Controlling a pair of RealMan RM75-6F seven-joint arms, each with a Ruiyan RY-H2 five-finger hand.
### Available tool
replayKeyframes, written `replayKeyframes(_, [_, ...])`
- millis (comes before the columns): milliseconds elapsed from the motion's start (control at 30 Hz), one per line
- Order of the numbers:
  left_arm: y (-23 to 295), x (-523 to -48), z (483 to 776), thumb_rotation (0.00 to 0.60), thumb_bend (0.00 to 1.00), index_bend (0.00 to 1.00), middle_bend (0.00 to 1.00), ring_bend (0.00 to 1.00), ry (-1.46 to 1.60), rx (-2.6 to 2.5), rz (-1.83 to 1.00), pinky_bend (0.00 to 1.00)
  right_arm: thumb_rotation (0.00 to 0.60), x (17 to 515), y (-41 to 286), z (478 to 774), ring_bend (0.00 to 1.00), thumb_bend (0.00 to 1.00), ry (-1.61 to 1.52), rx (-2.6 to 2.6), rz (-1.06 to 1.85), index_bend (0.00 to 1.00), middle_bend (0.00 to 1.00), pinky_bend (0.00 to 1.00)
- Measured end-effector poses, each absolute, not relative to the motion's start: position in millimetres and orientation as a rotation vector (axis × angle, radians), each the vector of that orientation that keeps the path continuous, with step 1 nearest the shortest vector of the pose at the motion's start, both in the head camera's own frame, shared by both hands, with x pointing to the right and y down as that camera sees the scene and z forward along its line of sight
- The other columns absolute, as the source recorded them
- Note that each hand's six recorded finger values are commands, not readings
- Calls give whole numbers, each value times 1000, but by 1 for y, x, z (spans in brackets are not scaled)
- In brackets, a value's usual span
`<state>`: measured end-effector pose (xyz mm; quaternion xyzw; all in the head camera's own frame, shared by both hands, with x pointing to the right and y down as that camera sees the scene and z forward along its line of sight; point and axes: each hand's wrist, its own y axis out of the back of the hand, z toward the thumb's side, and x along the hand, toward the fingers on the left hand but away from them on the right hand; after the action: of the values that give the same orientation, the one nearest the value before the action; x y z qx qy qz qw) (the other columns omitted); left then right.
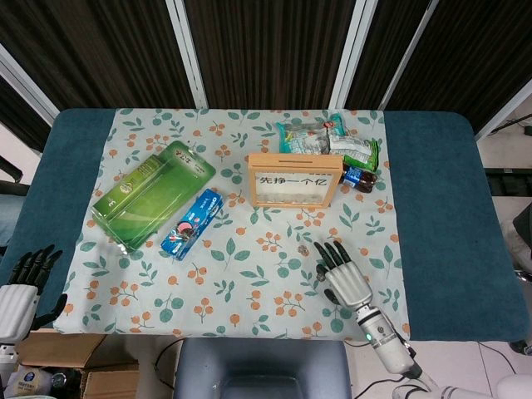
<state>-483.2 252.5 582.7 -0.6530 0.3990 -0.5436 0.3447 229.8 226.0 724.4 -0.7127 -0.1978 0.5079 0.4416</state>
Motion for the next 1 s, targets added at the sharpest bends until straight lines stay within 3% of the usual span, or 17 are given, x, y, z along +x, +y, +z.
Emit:
replayKeyframes(400, [253,-485,583,600,406,0,0,0,1037,-1692,-1418,47,600,230,228,729,0,398,-467,-1771,1275,504,0,0])
replayKeyframes(1000, [253,-486,584,600,406,0,0,0,1037,-1692,-1423,47,600,230,231,735,0,398,-448,-1774,1291,564,0,0])
